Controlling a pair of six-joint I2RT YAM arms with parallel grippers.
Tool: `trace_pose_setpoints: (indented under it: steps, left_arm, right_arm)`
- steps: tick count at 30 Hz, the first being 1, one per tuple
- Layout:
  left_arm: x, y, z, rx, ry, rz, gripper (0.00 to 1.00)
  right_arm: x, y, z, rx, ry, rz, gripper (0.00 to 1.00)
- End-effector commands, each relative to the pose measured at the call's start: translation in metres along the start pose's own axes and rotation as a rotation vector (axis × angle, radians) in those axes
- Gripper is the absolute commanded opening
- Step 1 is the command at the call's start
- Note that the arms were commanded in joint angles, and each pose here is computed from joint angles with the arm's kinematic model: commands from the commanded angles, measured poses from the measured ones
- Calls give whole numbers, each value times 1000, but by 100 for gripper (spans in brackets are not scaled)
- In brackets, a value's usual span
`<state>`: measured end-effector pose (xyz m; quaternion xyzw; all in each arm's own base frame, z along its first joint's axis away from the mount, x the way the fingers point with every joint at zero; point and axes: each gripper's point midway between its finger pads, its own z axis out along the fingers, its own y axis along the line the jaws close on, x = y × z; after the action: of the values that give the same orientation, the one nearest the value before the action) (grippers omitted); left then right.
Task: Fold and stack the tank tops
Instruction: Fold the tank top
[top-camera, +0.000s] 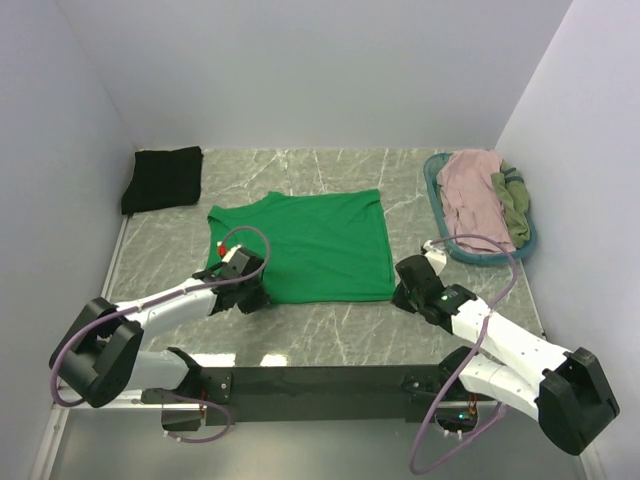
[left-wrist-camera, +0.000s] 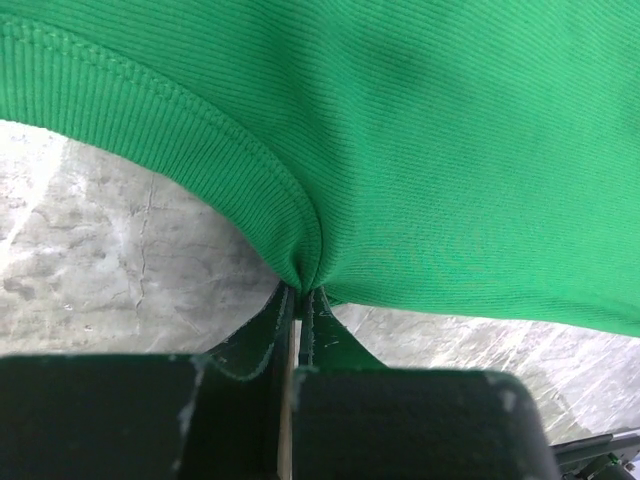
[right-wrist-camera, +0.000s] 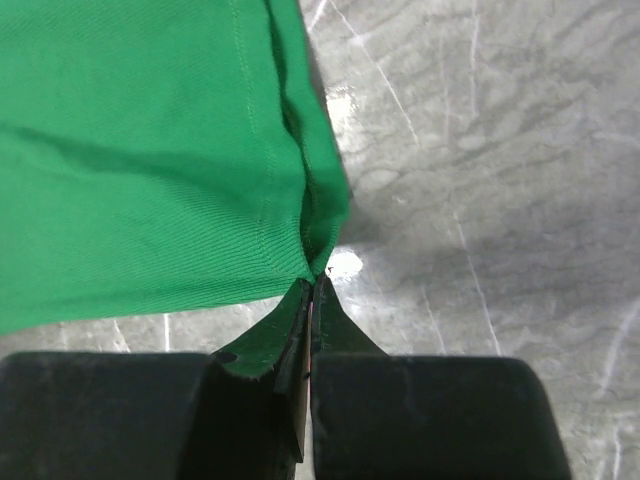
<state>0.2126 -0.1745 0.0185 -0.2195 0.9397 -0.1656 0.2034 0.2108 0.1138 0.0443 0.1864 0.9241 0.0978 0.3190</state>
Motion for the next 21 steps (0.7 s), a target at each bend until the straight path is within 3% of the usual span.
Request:
trace_pose_setpoints:
  steps: [1, 13, 21]
  left_arm:
    - [14, 33, -2, -110, 31, 20, 1]
    - [15, 30, -30, -120, 90, 111, 1]
    - [-19, -9, -37, -58, 20, 166, 1]
  right_arm:
    - [-19, 2, -11, 13, -61, -10, 0]
    - [-19, 2, -24, -4, -47, -23, 0]
    - [-41, 29, -27, -42, -69, -43, 0]
